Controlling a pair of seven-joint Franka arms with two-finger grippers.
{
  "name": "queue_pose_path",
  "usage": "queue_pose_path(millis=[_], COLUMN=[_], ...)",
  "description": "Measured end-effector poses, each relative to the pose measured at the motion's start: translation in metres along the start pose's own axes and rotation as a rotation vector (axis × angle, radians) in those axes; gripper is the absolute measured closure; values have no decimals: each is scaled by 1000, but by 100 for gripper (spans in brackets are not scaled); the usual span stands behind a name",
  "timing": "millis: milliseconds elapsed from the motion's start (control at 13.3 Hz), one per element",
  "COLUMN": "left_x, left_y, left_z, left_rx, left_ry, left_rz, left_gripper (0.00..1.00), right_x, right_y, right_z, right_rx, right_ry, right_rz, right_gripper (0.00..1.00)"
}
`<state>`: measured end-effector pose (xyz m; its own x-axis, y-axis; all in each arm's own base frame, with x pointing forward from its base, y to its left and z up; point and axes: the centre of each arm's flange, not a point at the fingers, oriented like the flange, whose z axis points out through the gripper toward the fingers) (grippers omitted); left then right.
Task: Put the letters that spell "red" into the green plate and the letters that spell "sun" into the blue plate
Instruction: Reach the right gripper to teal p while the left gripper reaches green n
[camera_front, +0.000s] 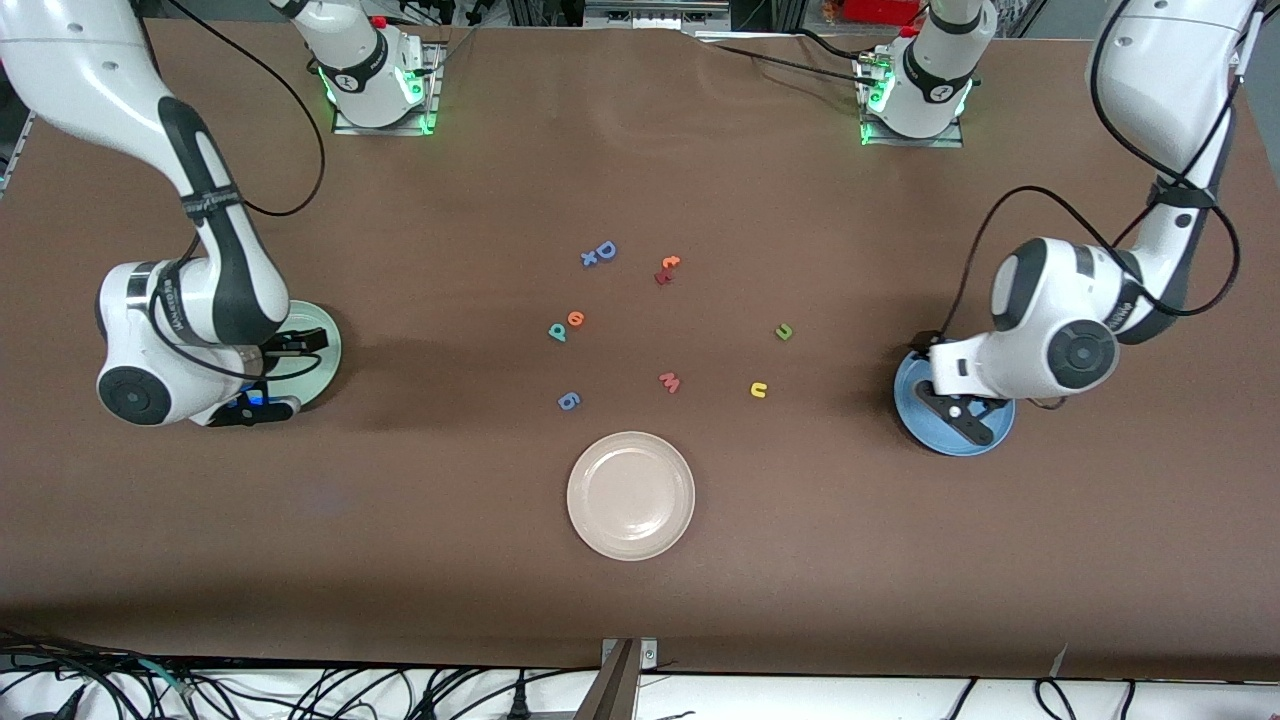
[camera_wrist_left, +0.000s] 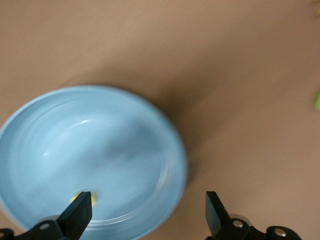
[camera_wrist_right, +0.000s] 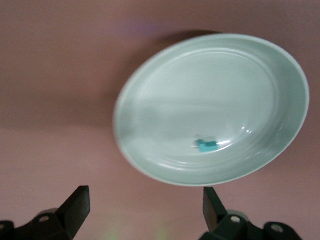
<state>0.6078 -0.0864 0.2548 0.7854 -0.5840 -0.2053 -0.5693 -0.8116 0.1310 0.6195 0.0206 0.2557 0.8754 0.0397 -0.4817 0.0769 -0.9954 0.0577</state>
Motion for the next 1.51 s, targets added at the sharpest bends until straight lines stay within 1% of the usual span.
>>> queue_pose_path(millis=[151,302,453,528,679,754,905,1131,1207,1358,1509], left_x=[17,29,42,48,60,64,71,66,63,60,58], left_y=[39,76,114,133,164,176,199,214,214,212,211], left_z=[-2,1,11,17,30,37,57,87,92,98,100], left_rx=[-9,-14,-7,-2,3,2,-16,-44,-49,-53,-56], left_ry=[4,-3,-24,-31,-24,-17,21,51,55,56,56], left_rz=[-99,-248,-405,-476,-634,-728,-894,-1027,-1063,-1113,-1156], left_gripper=[0,0,0,0,0,0,0,0,3,5,7], right_x=[-10,-17,-22,-24,-25,-26,-27,-33,-33,-30,-27], right_y=[-46,-91,-135,-157,-202,-224,-270,-336,-349,-358,-356], right_z=[-22,-32,-34,-31,-19,-12,5,32,41,55,64], right_rx=[29,67,87,95,110,122,154,208,220,227,219], right_ry=[28,36,50,59,78,94,127,165,168,164,159], right_rz=[84,189,288,335,430,472,543,616,627,633,636], right_gripper=[0,0,0,1,1,1,1,1,1,2,3])
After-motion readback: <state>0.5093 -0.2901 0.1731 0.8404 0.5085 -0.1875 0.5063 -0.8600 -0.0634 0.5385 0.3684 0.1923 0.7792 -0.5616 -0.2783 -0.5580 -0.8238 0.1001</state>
